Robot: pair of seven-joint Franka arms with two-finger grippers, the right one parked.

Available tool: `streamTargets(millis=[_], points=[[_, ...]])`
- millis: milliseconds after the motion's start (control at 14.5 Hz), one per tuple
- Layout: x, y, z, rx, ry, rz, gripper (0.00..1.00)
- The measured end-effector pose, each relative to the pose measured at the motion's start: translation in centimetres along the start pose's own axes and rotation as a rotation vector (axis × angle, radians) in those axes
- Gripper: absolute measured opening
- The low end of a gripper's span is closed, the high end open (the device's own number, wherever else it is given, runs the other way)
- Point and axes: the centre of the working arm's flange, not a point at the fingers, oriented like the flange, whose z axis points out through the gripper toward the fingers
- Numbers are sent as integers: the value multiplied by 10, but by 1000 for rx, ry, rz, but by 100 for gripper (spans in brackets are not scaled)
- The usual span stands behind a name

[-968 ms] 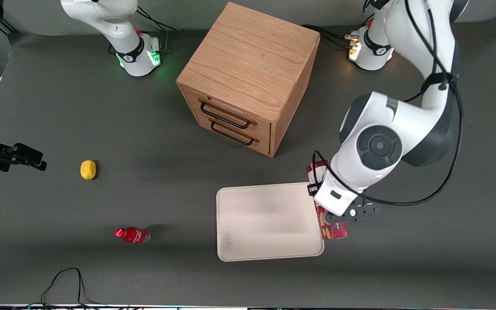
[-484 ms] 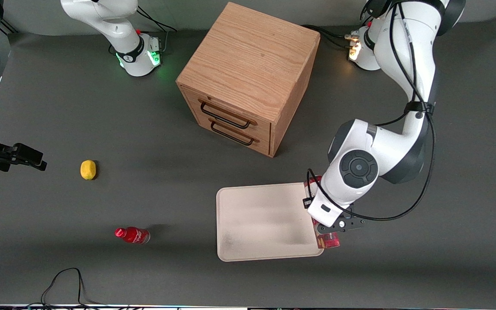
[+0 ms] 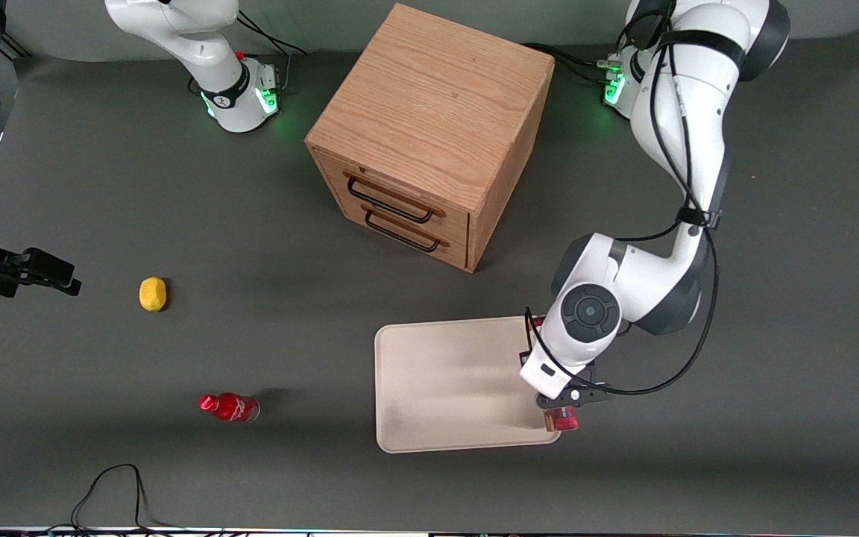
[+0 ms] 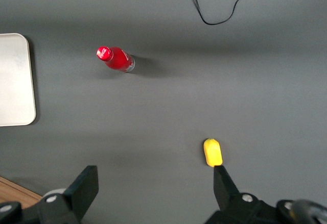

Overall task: Place red cookie box on tray
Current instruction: 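Lower the box onto the tray and open the left gripper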

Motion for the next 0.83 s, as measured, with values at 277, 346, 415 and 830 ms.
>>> streamTargets(millis=[277,346,415,830], points=[[0,4,17,-7,9,5,4],[0,5,20,-8,10,6,4],[0,5,23,-7,8,6,4],[1,6,28,-13,18,7,7]])
